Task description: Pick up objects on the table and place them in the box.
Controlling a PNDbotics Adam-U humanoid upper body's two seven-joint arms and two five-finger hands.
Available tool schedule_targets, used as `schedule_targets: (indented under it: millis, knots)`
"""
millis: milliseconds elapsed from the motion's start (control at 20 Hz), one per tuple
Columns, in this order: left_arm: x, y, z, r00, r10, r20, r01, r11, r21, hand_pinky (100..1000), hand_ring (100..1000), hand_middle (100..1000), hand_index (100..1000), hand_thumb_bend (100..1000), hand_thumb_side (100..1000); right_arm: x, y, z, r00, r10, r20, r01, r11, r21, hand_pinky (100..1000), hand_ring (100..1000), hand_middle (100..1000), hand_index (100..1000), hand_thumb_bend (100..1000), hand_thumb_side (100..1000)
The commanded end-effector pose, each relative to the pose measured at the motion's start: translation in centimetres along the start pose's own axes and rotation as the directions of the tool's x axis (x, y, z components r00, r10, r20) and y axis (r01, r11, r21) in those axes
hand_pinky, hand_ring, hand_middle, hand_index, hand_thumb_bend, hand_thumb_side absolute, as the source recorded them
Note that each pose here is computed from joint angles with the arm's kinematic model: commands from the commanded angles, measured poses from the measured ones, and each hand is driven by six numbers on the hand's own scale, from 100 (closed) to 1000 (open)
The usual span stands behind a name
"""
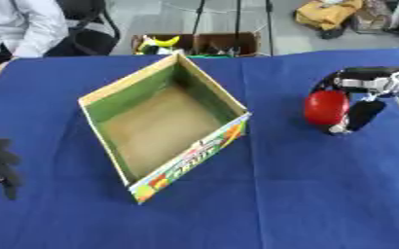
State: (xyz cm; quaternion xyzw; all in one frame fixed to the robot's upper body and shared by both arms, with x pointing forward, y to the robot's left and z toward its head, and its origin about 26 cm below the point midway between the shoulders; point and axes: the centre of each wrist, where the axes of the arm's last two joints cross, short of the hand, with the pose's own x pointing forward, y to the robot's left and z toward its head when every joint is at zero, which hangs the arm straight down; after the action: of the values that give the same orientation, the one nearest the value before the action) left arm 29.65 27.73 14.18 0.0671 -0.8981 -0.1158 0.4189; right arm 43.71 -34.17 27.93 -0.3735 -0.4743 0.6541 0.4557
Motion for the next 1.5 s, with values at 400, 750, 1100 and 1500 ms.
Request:
schedule_targets:
  millis: [400,750,1100,1500]
  knots:
    - [0.4,0.3,-0.3,1.0,-0.01,0.017,0.01,1.0,-0.005,250,397,504,738,100,929,-0.5,-0.6,0.2,0.996,-0.087,-0.017,0.085,0.988,-0.126,492,591,702,681,100,117]
    - [0.4,0.4,-0.3,1.0,-0.01,0.016,0.01,1.0,-0.005,252,399,504,737,100,928,-0.5,-0.7,0.3,0.988,-0.156,-0.013,0.151,0.973,-0.176,472,577,660,622,100,139]
    - [0.4,0.4,-0.3,1.0,-0.012,0.014,0.012,1.0,-0.004,254,401,504,737,100,927,-0.1,-1.8,1.0,0.982,-0.191,0.007,0.187,0.955,-0.231,471,577,633,610,100,198]
    - [0.3,0.4,-0.2,1.0,-0.016,0.007,0.016,1.0,-0.005,254,401,504,736,100,926,1.4,-4.6,2.6,0.985,-0.168,0.028,0.168,0.933,-0.319,469,574,633,607,100,213]
